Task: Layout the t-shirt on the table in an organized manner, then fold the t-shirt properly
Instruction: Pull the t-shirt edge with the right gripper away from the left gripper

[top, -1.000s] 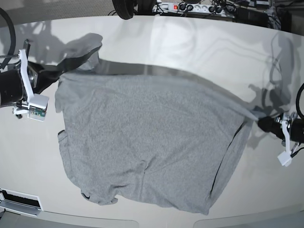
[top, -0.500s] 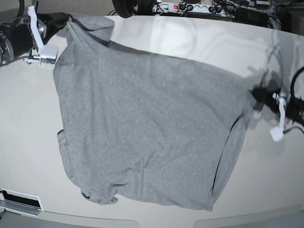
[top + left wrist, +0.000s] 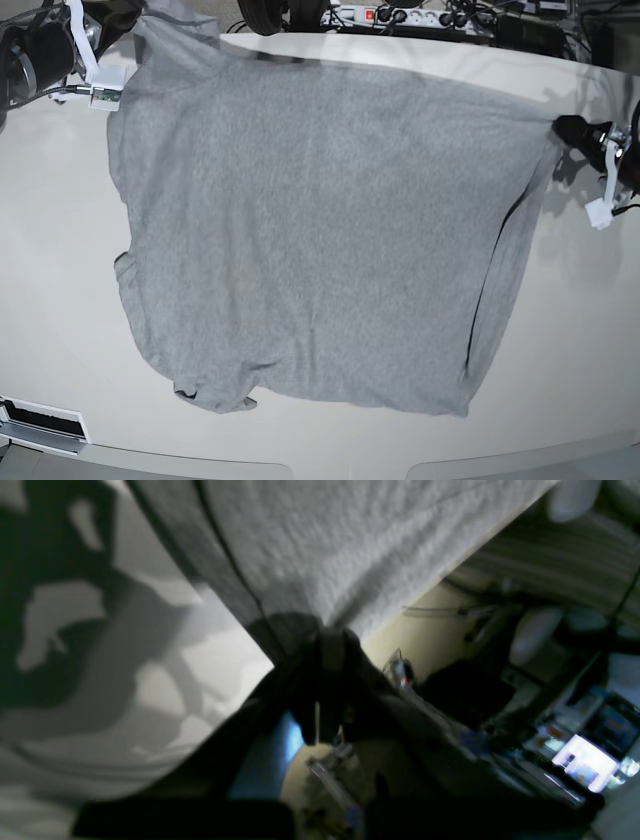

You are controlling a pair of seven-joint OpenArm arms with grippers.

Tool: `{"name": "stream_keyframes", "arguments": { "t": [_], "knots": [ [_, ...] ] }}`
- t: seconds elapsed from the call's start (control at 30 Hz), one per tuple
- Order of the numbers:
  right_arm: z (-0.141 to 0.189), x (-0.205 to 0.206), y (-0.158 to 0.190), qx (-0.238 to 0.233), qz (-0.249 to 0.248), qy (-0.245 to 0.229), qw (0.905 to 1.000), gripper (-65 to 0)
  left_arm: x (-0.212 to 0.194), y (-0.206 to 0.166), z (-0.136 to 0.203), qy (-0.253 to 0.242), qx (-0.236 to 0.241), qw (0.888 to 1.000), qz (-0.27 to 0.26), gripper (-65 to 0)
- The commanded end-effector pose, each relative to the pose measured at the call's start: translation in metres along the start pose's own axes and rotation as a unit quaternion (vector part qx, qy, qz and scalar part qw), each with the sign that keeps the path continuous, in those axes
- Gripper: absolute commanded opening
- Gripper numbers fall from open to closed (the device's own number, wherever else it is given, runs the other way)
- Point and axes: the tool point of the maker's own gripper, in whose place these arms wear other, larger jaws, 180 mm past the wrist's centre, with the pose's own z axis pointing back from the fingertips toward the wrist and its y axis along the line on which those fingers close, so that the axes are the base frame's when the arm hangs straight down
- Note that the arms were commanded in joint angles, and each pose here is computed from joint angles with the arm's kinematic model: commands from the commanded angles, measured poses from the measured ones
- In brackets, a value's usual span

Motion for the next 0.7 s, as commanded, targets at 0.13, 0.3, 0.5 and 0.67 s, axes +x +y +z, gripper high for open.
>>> {"name": "stream_keyframes", "arguments": {
  "t": [0.13, 0.3, 0.5, 0.67],
  "knots": [
    [0.007, -0.008, -0.011, -0.031, 0.009, 0.023, 0.9992, -65.0, 0.0, -0.009, 0.027, 0.01, 0.027, 0.999, -0.033, -65.0],
    [0.004, -0.003, -0.012, -0.034, 0.009, 0.016, 0.9993, -63.6, -0.005, -0.033, 0.012, 0.029, 0.005, 0.997, -0.076, -65.0],
    [0.004, -0.001, -0.01, -0.03, 0.01, 0.01, 0.9995, -36.6, -0.015, -0.031, 0.021, 0.046, 0.015, 0.994, -0.097, -65.0],
    [0.021, 0.022, -0.028, -0.066, 0.034, -0.014, 0.9971, -35.7, -0.02, -0.025, 0.029, 0.053, 0.029, 0.994, -0.095, -65.0]
  ]
}}
